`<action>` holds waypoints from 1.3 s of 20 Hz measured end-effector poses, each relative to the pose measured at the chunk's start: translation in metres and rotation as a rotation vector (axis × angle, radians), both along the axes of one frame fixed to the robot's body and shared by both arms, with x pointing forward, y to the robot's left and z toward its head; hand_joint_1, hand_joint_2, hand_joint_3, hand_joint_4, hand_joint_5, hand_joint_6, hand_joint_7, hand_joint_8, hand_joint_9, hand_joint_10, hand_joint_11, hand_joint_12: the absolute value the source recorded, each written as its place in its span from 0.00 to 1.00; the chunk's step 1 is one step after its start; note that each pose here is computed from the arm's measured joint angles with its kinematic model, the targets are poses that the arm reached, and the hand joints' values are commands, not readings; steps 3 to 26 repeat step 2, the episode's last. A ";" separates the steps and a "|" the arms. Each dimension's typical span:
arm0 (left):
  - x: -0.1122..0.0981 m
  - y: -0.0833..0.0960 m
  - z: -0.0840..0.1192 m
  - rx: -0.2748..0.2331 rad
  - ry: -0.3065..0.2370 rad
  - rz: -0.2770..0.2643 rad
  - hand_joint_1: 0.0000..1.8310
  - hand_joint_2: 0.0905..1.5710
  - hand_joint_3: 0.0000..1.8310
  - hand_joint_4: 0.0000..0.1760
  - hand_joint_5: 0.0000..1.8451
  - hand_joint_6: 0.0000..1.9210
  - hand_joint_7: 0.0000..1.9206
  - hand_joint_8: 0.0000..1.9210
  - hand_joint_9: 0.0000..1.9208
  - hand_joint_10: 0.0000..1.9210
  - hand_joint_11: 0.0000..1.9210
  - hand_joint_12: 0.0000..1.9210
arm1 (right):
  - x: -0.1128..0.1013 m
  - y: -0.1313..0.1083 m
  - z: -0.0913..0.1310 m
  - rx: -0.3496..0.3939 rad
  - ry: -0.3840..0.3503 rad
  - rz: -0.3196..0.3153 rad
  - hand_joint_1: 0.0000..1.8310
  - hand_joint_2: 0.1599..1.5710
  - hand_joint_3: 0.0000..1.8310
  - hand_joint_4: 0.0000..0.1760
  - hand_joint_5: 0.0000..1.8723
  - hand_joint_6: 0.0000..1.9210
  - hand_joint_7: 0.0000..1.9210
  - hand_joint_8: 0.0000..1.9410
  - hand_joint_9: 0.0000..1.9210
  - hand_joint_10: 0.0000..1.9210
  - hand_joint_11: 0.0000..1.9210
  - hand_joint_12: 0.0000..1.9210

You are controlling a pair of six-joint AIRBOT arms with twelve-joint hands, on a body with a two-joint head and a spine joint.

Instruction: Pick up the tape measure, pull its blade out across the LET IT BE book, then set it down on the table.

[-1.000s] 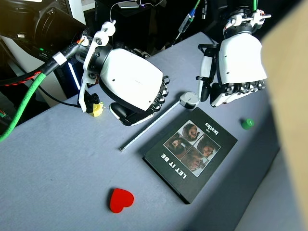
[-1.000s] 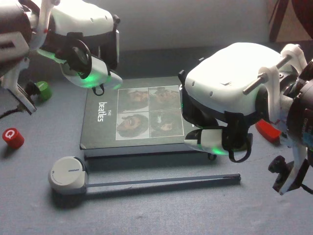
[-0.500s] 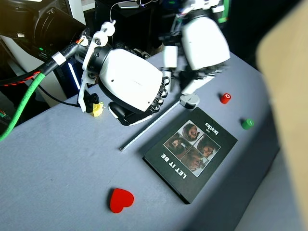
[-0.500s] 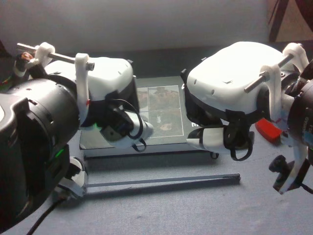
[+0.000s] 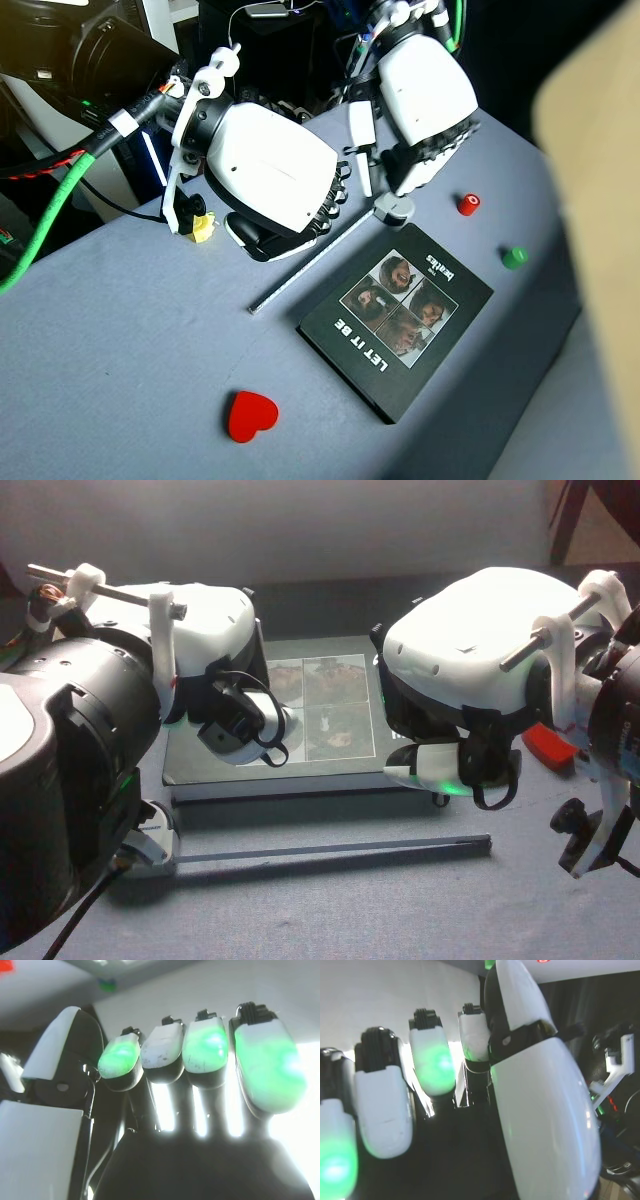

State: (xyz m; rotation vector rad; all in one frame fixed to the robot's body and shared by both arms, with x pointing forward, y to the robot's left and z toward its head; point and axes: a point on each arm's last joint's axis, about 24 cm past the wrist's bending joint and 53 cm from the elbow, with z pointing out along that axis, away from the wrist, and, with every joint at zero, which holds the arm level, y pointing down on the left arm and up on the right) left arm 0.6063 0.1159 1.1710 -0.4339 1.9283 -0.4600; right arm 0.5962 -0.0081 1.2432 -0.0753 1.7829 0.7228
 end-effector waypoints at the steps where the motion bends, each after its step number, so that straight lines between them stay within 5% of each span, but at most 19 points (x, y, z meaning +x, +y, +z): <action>1: 0.000 -0.001 0.002 0.002 -0.007 -0.003 0.38 0.80 0.00 0.85 0.62 1.00 0.62 1.00 0.63 1.00 0.74 1.00 | 0.000 0.000 0.000 0.000 0.000 0.001 0.56 0.68 0.00 1.00 0.70 1.00 0.75 1.00 0.92 1.00 1.00 1.00; 26: -0.001 -0.002 0.003 0.003 -0.013 -0.008 0.36 0.80 0.00 0.84 0.61 1.00 0.62 1.00 0.64 1.00 0.74 1.00 | 0.000 0.000 0.000 0.001 0.000 0.001 0.55 0.68 0.00 1.00 0.69 1.00 0.74 1.00 0.91 1.00 1.00 1.00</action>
